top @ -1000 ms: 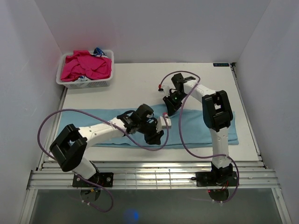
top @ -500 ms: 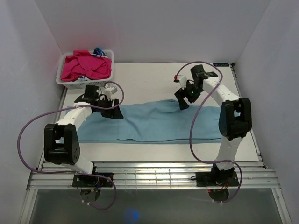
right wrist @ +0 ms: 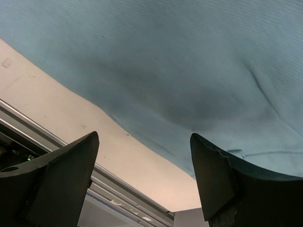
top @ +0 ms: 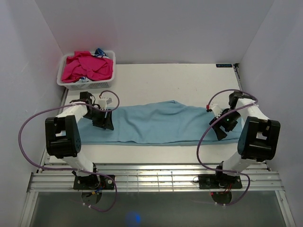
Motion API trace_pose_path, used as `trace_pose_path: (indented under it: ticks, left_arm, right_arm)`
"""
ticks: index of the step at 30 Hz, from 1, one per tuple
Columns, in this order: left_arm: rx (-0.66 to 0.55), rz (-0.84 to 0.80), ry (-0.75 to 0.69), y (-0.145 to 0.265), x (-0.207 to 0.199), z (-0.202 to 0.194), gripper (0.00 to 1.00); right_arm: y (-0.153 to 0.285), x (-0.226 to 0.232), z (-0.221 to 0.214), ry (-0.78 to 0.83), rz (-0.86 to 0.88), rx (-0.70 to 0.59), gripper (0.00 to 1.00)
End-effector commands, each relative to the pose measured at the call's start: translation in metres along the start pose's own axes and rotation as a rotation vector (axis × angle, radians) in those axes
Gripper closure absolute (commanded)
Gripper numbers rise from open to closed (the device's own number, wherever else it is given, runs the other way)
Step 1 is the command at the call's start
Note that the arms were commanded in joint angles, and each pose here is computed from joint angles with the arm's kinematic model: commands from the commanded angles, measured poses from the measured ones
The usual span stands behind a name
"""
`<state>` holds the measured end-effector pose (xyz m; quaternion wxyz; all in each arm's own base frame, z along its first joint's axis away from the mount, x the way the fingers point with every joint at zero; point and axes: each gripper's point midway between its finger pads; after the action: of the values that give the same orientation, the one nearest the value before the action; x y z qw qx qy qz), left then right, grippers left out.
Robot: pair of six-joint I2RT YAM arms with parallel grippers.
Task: Fold and stack the trousers
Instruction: Fold the trousers
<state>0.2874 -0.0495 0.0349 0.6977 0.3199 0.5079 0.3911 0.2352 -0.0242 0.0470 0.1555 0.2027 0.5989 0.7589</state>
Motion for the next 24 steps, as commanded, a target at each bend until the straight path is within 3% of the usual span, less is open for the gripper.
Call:
trace_pose_path:
  ticks: [1,6,12,16,24]
  left_arm:
    - [-0.018,-0.075,-0.149,0.019,-0.015,0.013,0.32]
    - [-0.032,-0.115,-0.248,0.034,-0.035,0.020,0.31]
    - [-0.019,-0.079,-0.229,0.036,-0.032,0.009,0.31]
    - [-0.015,-0.056,-0.201,0.034,-0.028,0.006,0.31]
    - [0.036,0.012,-0.129,0.012,-0.002,-0.003,0.31]
  right_arm:
    - [0.044,-0.020,0.011,0.137,-0.114,-0.071,0.17]
    - [0.077,-0.007,0.044,0.249,-0.163,-0.173,0.19]
    - [0.037,0.013,0.067,0.361,-0.184,-0.118,0.32]
    - [0.013,0.013,0.082,0.412,-0.214,-0.091,0.35]
    - [-0.018,0.025,0.069,0.452,-0.148,-0.019,0.34]
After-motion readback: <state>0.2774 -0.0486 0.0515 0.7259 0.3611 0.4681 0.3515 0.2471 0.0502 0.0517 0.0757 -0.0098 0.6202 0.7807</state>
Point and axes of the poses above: each gripper's point midway between its finger pads, its own y axis back along the fingers, its own x axis along the line the jaws close on, z = x × y, and after that the axes turned 11 degrees about y, right-handed
